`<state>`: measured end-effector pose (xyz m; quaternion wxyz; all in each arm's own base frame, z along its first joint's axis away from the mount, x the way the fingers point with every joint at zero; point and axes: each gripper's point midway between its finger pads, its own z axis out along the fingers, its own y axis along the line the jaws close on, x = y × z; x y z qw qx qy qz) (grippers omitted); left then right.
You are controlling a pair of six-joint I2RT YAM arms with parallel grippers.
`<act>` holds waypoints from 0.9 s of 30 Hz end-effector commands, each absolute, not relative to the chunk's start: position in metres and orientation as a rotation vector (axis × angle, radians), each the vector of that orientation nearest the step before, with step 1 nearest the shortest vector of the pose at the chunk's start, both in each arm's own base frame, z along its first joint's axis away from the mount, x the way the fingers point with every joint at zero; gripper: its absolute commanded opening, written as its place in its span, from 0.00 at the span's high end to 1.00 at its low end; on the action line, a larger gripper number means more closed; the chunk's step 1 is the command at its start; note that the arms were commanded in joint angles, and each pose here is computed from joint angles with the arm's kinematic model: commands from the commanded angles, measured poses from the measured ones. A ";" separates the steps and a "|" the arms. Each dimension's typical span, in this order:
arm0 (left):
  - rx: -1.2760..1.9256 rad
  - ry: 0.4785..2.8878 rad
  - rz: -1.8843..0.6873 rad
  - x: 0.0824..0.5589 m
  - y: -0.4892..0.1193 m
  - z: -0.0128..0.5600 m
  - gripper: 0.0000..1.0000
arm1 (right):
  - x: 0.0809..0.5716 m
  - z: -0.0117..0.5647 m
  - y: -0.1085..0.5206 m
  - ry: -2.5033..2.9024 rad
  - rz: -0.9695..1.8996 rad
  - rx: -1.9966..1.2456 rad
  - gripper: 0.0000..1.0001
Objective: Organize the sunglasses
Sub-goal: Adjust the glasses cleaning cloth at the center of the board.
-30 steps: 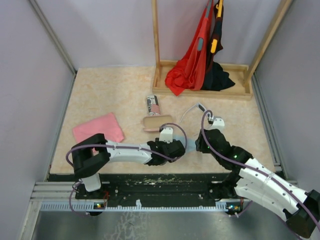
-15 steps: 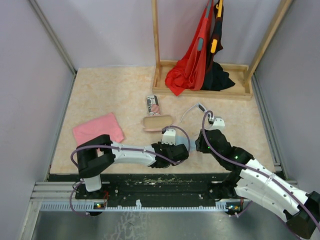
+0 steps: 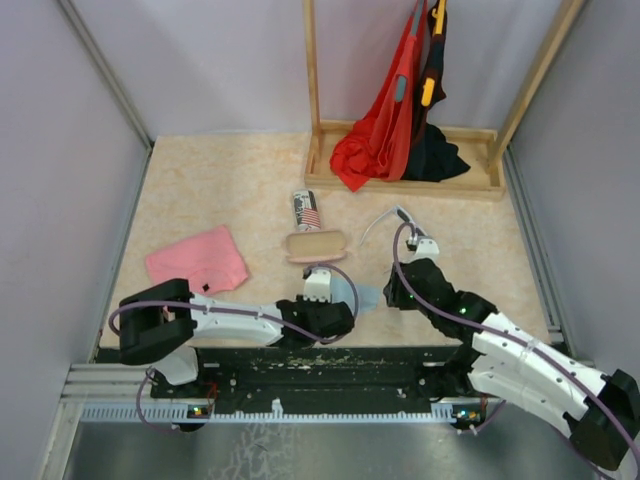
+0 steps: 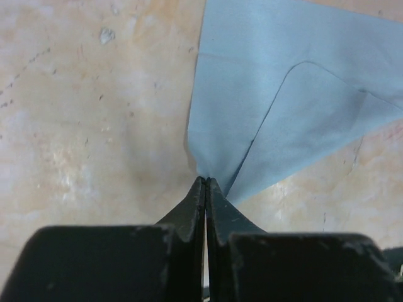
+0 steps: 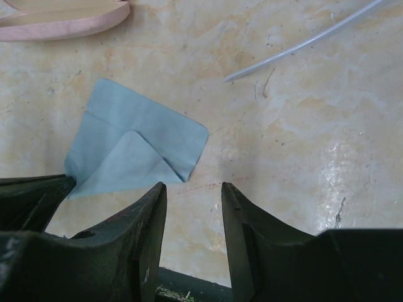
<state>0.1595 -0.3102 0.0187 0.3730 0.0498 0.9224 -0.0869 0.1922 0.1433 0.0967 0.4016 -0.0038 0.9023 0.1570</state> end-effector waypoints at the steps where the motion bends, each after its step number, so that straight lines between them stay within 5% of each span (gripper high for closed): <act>1: 0.169 2.470 -0.125 0.123 -0.274 -0.002 0.99 | 0.200 0.096 0.159 2.279 0.453 -0.019 0.59; 9: 0.192 2.478 -0.230 0.092 -0.293 0.007 0.98 | 0.199 0.072 0.179 2.373 0.490 -0.089 0.59; 13: 0.199 2.474 -0.305 0.086 -0.305 0.017 0.85 | 0.202 0.070 0.178 2.370 0.464 -0.100 0.58; 19: 0.134 2.395 -0.363 0.096 -0.284 0.042 0.53 | 0.204 0.070 0.186 2.381 0.466 -0.201 0.54; 27: 0.019 2.314 -0.390 0.142 -0.245 0.063 0.49 | 0.221 0.069 0.198 2.427 0.373 -0.341 0.52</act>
